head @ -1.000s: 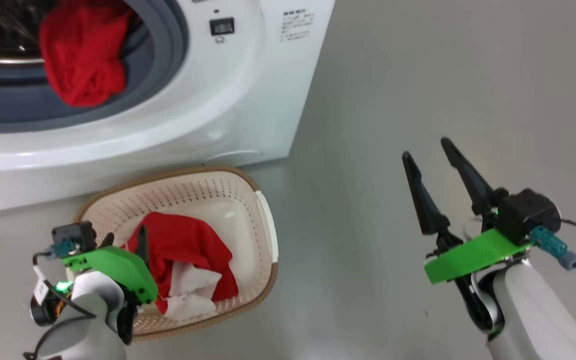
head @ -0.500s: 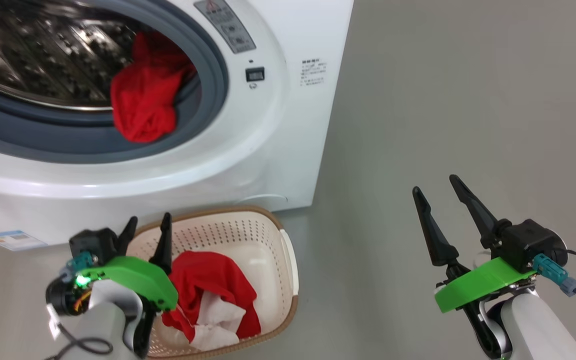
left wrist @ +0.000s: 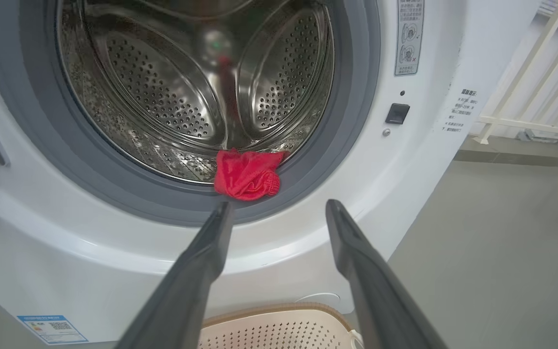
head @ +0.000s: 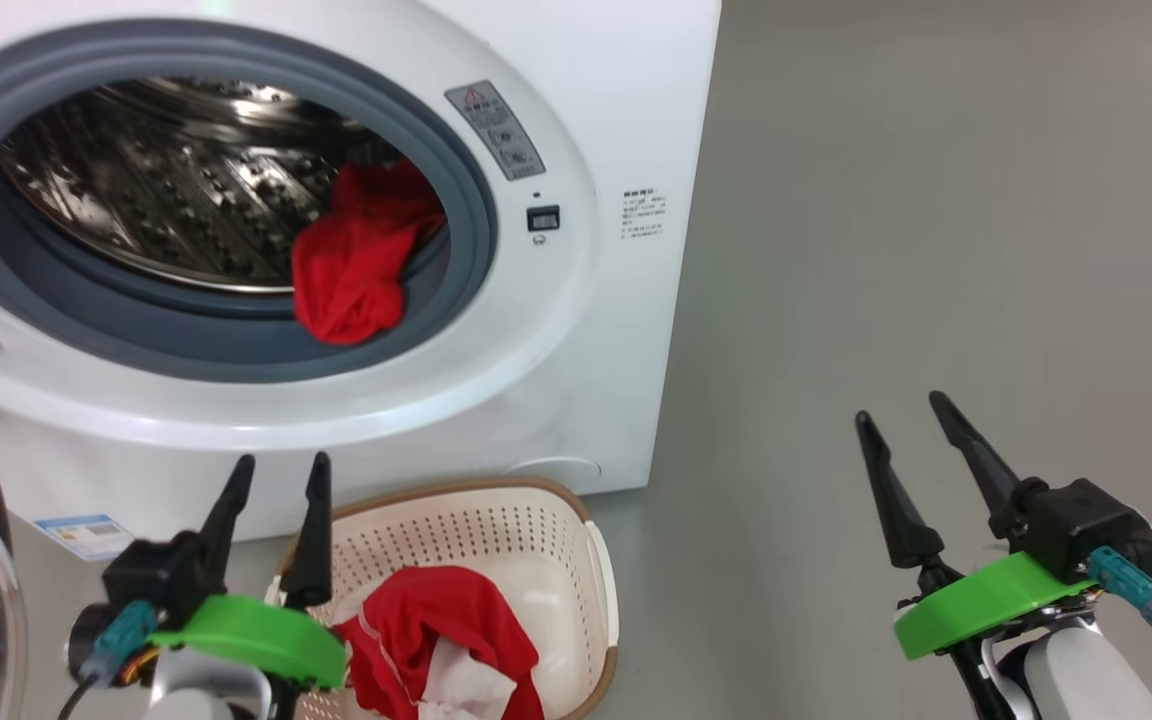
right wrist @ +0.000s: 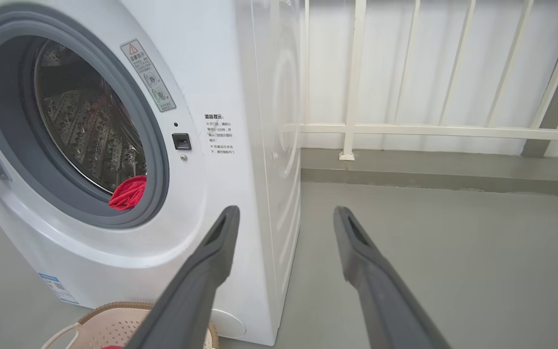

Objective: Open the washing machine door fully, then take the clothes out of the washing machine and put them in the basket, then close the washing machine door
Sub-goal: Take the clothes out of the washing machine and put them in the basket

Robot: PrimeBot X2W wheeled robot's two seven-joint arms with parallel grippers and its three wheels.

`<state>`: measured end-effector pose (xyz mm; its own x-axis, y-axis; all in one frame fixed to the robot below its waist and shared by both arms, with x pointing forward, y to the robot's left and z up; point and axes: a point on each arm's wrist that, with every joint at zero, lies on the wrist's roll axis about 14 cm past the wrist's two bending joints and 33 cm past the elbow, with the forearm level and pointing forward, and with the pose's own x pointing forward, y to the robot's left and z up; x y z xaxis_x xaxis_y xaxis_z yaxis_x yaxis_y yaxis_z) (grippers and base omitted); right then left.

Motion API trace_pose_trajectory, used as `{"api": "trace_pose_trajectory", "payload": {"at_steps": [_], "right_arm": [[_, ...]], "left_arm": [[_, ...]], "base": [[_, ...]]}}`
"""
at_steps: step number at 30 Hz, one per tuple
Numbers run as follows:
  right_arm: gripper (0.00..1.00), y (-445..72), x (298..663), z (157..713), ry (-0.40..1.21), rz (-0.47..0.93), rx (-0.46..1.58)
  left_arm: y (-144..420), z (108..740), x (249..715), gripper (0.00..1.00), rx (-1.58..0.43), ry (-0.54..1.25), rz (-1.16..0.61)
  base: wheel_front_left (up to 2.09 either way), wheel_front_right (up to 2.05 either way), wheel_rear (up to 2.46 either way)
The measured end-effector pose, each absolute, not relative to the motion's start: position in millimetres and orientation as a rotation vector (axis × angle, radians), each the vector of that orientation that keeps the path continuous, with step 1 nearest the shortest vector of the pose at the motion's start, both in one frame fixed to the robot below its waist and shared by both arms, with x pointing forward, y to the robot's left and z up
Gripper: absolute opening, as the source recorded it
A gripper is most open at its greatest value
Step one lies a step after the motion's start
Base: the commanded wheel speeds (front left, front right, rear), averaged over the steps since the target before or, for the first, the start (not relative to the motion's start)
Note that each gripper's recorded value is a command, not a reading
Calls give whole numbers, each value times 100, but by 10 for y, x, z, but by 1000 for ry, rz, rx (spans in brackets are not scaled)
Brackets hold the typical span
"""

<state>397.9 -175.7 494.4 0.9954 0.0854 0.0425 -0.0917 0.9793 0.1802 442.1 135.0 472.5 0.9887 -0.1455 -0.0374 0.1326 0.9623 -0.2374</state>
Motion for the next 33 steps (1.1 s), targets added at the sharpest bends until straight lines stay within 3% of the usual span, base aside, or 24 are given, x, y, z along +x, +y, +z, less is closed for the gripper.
{"api": "trace_pose_trajectory", "payload": {"at_steps": [13,33], "right_arm": [[100,-1860,3767,5174,-107,56,172],[100,-1933,3673,5194,-116,36,169]], "left_arm": [[1681,5107,4044,100,-169,-80,-60],[1660,5116,3965,100,-172,-86,-64]], "base": [[0,0,0],[0,0,0]]}}
